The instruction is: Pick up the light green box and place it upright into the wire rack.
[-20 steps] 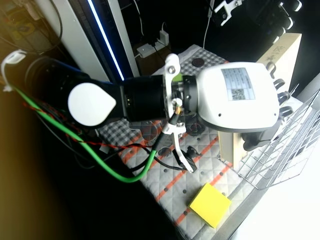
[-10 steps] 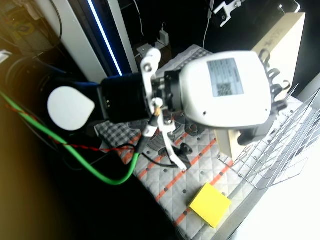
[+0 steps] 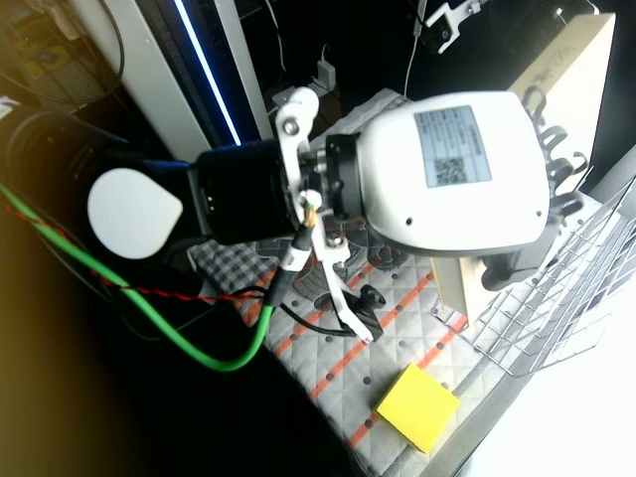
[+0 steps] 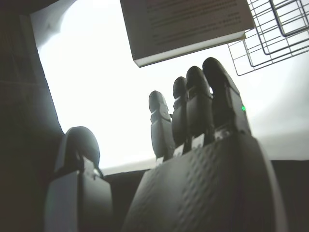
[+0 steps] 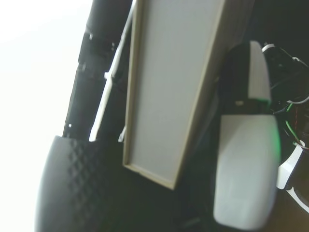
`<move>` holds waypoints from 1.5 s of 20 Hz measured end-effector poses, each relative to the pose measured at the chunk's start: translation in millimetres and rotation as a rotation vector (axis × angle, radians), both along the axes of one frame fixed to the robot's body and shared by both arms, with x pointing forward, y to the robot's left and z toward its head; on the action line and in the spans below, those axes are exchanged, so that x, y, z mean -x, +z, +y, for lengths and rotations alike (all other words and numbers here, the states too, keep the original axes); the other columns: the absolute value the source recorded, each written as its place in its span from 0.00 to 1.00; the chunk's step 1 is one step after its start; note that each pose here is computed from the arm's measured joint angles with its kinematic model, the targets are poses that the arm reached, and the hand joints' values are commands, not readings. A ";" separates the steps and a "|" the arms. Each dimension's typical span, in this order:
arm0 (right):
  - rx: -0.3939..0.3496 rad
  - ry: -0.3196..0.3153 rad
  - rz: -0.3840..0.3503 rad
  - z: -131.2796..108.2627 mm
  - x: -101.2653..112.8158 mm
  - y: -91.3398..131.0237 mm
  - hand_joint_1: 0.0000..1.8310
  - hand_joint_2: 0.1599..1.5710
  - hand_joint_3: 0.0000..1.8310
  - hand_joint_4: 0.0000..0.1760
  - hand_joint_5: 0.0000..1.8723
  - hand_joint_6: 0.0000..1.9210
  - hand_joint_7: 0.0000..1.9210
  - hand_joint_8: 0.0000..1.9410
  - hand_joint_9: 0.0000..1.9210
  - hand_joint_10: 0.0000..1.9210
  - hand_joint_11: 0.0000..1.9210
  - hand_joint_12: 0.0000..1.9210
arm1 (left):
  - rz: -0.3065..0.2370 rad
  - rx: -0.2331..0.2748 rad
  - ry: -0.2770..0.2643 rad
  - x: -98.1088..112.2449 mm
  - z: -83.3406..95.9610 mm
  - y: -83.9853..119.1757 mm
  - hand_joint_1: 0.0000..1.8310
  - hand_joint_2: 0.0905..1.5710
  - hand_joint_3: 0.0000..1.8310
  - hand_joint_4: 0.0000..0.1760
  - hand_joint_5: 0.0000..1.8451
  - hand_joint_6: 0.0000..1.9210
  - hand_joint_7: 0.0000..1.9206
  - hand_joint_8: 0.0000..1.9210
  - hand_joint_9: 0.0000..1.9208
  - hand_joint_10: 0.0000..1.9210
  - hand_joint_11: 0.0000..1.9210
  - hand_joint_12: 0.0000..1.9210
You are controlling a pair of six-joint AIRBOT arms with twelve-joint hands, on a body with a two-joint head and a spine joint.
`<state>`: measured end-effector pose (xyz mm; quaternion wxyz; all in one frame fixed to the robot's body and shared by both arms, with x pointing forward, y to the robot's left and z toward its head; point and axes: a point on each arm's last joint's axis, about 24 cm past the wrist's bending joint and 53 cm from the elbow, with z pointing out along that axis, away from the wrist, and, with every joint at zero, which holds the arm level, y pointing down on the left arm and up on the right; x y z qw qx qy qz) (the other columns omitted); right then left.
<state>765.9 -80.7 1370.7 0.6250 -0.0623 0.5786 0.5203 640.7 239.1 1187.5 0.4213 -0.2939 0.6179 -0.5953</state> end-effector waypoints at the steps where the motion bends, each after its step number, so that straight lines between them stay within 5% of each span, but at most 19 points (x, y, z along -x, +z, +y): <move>1: 0.002 -0.007 0.005 0.2 -2.7 -1.4 0.62 0.70 0.00 0.00 0.48 0.56 0.72 0.00 0.81 0.00 0.74 0.18 | -0.001 0.000 -0.001 0.1 -0.2 0.1 0.32 0.61 0.00 0.68 0.24 0.00 0.16 0.00 0.15 0.00 0.00 0.33; 5: 0.004 -0.014 0.024 4.7 -9.5 -8.4 0.63 0.69 0.00 0.00 0.50 0.54 0.73 0.00 0.82 0.01 0.79 0.15 | -0.001 0.001 -0.001 0.1 -0.1 0.3 0.33 0.60 0.00 0.66 0.24 0.00 0.16 0.00 0.15 0.00 0.00 0.34; 6: -0.002 -0.012 0.031 5.5 -10.9 -11.5 0.68 0.66 0.01 0.00 0.48 0.50 0.65 0.30 0.82 0.00 0.79 0.14 | -0.002 0.001 -0.001 0.1 -0.2 0.5 0.33 0.61 0.00 0.68 0.24 0.00 0.16 0.00 0.15 0.00 0.00 0.32; 8: -0.005 -0.010 0.032 6.6 -11.4 -12.0 0.69 0.66 0.00 0.00 0.46 0.51 0.62 0.40 0.82 0.00 0.79 0.14 | -0.001 0.001 0.000 0.0 0.0 0.4 0.33 0.60 0.00 0.70 0.24 0.00 0.16 0.00 0.15 0.00 0.00 0.32; 10: -0.001 -0.007 0.033 7.7 -11.8 -14.8 0.63 0.69 0.00 0.00 0.49 0.54 0.68 0.09 0.81 0.00 0.78 0.16 | -0.002 0.000 -0.001 0.2 -0.3 0.5 0.34 0.60 0.00 0.68 0.24 0.00 0.16 0.00 0.15 0.00 0.00 0.32; 11: -0.001 -0.004 0.031 8.5 -11.0 -15.3 0.68 0.66 0.00 0.00 0.48 0.49 0.65 0.32 0.81 0.00 0.78 0.16 | -0.002 0.000 -0.001 0.2 -0.3 0.5 0.35 0.60 0.00 0.73 0.24 0.00 0.16 0.00 0.14 0.00 0.00 0.32; 14: 0.003 0.005 0.030 12.2 -9.6 -17.7 0.69 0.67 0.00 0.00 0.46 0.51 0.62 0.41 0.82 0.00 0.79 0.17 | -0.002 0.001 -0.001 0.1 -0.1 0.5 0.35 0.60 0.00 0.77 0.23 0.00 0.16 0.00 0.15 0.00 0.00 0.32; 16: 0.010 0.014 0.032 15.7 -8.2 -22.5 0.63 0.70 0.00 0.00 0.49 0.55 0.69 0.09 0.82 0.00 0.76 0.21 | -0.002 0.001 -0.001 0.1 -0.1 0.5 0.34 0.60 0.00 0.77 0.23 0.00 0.16 0.00 0.15 0.00 0.00 0.35; 17: 0.022 0.015 0.032 16.6 -7.8 -27.2 0.69 0.66 0.00 0.00 0.49 0.49 0.66 0.29 0.82 0.00 0.76 0.23 | -0.003 0.000 -0.001 0.1 -0.1 0.6 0.34 0.60 0.00 0.72 0.23 0.00 0.16 0.00 0.15 0.00 0.00 0.37; 20: 0.029 0.026 0.028 21.6 -4.0 -28.4 0.62 0.70 0.00 0.00 0.49 0.55 0.70 0.03 0.81 0.00 0.74 0.28 | -0.003 0.001 0.000 0.1 -0.1 0.7 0.33 0.61 0.00 0.67 0.24 0.00 0.16 0.00 0.15 0.00 0.00 0.37; 30: 0.045 0.049 0.009 25.6 8.6 -24.6 0.61 0.73 0.00 0.00 0.44 0.62 0.71 0.00 0.80 0.00 0.72 0.21 | 0.001 0.003 -0.003 0.3 -1.8 -1.3 0.33 0.60 0.00 0.70 0.24 0.00 0.16 0.00 0.15 0.00 0.00 0.37</move>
